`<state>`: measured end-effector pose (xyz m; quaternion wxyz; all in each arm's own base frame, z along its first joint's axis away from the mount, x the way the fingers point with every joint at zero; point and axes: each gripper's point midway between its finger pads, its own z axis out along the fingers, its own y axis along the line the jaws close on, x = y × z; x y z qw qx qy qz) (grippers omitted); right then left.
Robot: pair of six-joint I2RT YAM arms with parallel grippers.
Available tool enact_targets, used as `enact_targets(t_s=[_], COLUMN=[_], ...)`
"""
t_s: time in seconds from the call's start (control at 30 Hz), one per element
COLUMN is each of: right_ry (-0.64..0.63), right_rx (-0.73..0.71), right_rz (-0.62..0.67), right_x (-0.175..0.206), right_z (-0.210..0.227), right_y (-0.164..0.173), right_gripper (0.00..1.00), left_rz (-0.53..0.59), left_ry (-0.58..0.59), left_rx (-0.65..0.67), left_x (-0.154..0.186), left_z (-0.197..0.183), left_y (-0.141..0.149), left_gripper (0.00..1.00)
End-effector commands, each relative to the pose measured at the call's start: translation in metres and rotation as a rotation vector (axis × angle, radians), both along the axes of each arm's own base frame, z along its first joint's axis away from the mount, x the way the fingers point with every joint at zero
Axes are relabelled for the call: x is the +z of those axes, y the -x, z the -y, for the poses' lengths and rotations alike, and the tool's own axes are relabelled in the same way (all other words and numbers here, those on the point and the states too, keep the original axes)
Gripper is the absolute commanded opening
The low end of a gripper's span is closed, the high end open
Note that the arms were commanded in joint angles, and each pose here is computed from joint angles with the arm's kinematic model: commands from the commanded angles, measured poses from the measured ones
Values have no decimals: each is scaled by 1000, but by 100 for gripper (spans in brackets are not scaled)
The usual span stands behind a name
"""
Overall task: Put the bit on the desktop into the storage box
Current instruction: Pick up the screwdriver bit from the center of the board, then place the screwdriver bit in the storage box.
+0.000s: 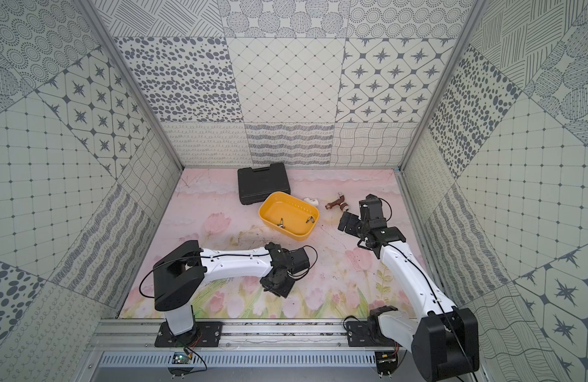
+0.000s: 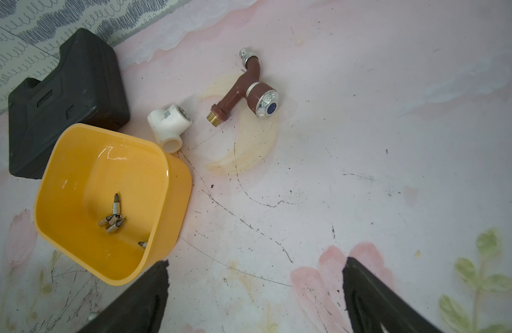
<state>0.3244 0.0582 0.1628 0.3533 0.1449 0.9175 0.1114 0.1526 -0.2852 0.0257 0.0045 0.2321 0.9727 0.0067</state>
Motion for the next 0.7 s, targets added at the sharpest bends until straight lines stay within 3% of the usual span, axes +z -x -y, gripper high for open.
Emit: enact_targets(t_s=[0.0,0.4,0.67], right_ry=[-10,-24,-39], right_rx=[-19,-9,6], right_rz=[42,53,41], right_x=[8,13,10], right_z=[3,2,-1], right_y=[-1,-1,1], right_gripper=[97,97,97], left_rz=[94,332,384], left_ry=[17,148,220], left_rx=[-25,-65,-48], left_x=[24,112,130], left_z=[-5,6,13], left_y=[-29,-130,-195], left_gripper=[13,14,15])
